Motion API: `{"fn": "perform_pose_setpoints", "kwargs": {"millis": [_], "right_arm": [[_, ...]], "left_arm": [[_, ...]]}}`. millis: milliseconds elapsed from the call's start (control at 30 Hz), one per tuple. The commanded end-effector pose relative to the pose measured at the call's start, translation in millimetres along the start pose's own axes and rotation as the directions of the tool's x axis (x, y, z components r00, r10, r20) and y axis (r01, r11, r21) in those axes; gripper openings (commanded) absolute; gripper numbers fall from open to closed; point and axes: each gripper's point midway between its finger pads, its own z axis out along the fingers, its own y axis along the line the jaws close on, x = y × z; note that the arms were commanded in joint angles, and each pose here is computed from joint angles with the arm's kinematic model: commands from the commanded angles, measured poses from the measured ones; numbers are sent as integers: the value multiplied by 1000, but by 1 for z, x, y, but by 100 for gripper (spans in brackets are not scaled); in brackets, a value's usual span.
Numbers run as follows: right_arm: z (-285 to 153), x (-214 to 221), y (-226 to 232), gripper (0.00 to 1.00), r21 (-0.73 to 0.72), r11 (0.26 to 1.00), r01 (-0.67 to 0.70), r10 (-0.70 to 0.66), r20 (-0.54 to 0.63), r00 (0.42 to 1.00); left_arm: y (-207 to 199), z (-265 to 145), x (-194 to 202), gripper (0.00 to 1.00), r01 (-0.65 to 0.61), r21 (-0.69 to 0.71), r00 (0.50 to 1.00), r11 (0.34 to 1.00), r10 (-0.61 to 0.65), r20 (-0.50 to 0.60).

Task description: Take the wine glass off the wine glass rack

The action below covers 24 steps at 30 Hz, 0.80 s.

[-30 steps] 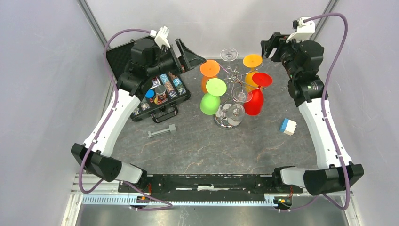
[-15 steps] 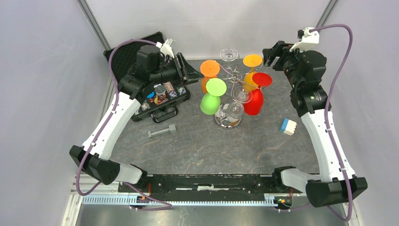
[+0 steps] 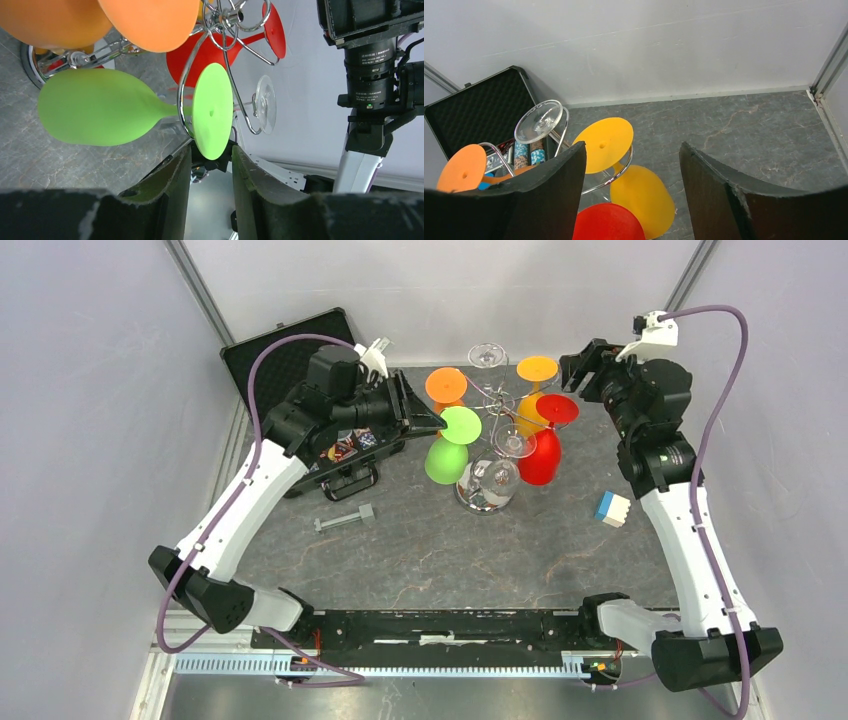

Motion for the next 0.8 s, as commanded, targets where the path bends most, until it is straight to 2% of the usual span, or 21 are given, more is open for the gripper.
{"fn": "perform_pose_setpoints", "kwargs": {"millis": [0,233,300,533,567,667,767], "right_arm": [[-10,-15,-2,73,18,1000,-14,13,50,999],[-15,-17,-2,72,23,1000,-22,20,59,998],[-17,-16,-4,72,29,999,-22,20,59,998],[-22,-13,-7,72,44,999,-20,17,62,998],[-23,-13,-8,72,47,999,-19,16,62,998],[-24,-14,-10,72,55,998,-15,11,66,998],[-25,-13,-11,72,61,998,-11,7,66,998]], "left_arm": [[-9,2,3,41,23,20,1000,1000,-23,-14],[-8,9,-1,39,123,38,992,992,-124,24],[-11,9,-4,36,153,55,987,987,-156,44],[-14,6,-9,31,173,57,982,983,-177,73],[-13,6,-9,32,179,54,981,982,-182,72],[-10,5,-8,41,190,38,978,981,-192,75],[-9,2,-9,42,189,23,978,982,-190,85]]}}
